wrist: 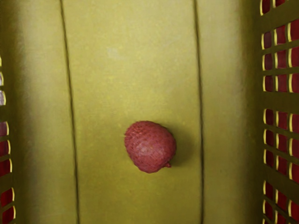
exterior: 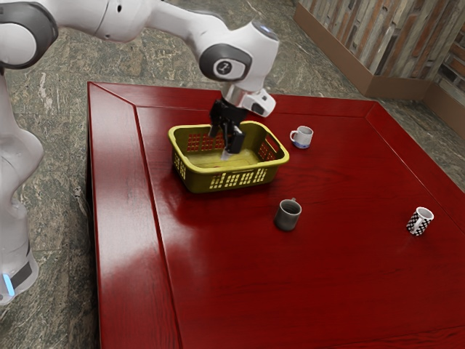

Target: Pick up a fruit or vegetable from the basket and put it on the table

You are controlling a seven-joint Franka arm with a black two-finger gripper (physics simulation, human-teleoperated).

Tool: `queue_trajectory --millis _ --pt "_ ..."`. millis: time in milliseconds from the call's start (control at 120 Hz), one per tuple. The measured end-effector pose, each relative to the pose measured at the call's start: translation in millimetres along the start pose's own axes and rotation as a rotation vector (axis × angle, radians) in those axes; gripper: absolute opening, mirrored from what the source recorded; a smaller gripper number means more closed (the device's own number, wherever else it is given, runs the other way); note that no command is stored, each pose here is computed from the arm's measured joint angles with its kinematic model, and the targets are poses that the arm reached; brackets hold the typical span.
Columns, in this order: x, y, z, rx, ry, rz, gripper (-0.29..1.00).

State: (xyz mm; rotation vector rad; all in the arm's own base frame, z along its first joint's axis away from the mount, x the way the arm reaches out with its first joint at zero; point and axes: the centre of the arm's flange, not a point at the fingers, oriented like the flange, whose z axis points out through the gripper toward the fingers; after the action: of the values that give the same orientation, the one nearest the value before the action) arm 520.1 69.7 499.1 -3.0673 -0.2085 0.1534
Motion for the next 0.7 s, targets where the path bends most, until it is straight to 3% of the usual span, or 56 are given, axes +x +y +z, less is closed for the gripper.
queue_trajectory --millis 700 --pt "4 -5 35 -0.014 0.064 -0.018 0.7"
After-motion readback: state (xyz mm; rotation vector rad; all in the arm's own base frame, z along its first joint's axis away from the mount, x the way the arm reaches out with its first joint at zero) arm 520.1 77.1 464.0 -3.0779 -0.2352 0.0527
